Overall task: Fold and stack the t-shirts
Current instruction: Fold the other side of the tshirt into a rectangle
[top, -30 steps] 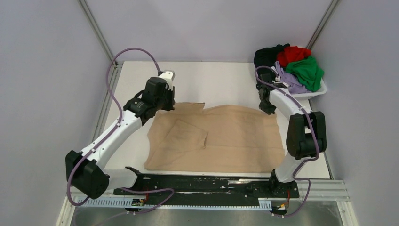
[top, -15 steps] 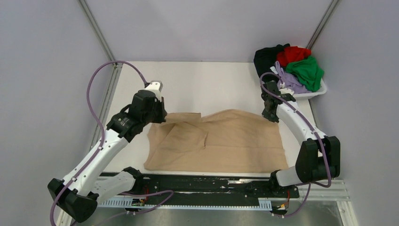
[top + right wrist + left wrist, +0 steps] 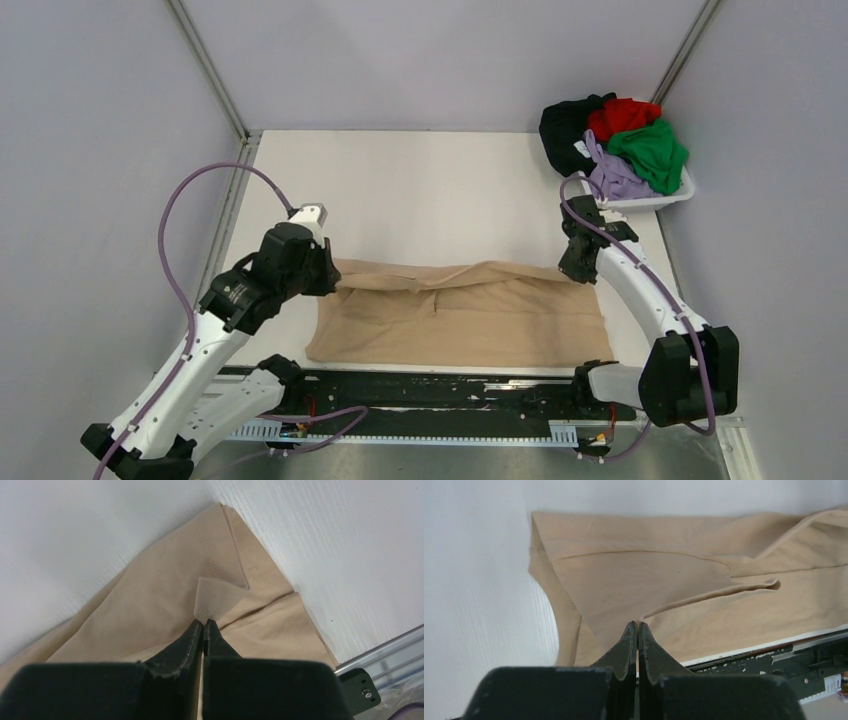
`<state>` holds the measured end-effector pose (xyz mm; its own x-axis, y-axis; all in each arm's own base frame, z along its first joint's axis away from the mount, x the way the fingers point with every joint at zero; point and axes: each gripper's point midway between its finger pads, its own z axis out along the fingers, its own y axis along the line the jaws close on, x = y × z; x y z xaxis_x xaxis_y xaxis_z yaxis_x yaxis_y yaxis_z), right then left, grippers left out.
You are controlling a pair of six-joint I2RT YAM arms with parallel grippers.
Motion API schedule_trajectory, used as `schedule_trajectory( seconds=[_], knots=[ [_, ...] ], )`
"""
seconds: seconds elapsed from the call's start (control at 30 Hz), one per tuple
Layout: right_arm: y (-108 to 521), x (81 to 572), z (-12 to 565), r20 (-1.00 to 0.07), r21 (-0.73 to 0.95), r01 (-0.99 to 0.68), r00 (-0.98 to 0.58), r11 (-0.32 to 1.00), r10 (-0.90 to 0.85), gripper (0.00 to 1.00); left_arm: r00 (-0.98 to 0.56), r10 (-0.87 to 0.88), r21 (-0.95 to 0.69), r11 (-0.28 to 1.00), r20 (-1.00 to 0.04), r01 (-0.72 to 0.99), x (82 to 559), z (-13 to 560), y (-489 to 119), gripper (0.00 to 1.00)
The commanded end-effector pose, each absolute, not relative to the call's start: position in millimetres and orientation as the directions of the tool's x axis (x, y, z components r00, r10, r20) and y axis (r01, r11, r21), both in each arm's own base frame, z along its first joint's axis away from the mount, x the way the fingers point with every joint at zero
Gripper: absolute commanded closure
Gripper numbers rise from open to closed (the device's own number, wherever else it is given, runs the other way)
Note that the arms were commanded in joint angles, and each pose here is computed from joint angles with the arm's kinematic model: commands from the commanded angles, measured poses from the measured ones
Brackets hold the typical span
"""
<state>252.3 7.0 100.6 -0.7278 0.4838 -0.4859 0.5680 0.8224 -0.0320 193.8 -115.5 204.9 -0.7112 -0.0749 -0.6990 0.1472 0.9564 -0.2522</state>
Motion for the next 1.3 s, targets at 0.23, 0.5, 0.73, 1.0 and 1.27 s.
schedule_trajectory(
  seconds=[0.23,0.5,0.73,1.0,1.27],
  knots=[
    [8.3,224.7,95.2,-0.437,-0.038,0.596,-0.731,0.802,0.524,0.93,-0.768,-0.095,-0.255,0.963,-0.633,0.091,173.8,189.0,-106.8,1.0],
    [-14.7,222.6,86.2,-0.47,-0.143,0.687,-0.68,0.712,0.562,0.91,-0.794,-0.113,-0.231,0.972,-0.597,0.036,168.9,180.2,-99.7,1.0],
    [-27.8,228.5,83.9,-0.483,-0.223,0.706,-0.679,0.672,0.553,0.9,-0.807,-0.125,-0.228,0.974,-0.577,0.012,165.2,174.9,-98.0,1.0],
    [-21.0,225.7,74.2,-0.445,-0.212,0.685,-0.702,0.697,0.556,0.87,-0.837,-0.131,-0.234,0.972,-0.531,-0.004,158.4,165.2,-103.3,1.0],
    [-7.5,206.3,61.9,-0.376,-0.161,0.666,-0.724,0.728,0.579,0.74,-0.907,-0.118,-0.245,0.969,-0.404,-0.017,134.0,139.2,-116.9,0.99]
  ],
)
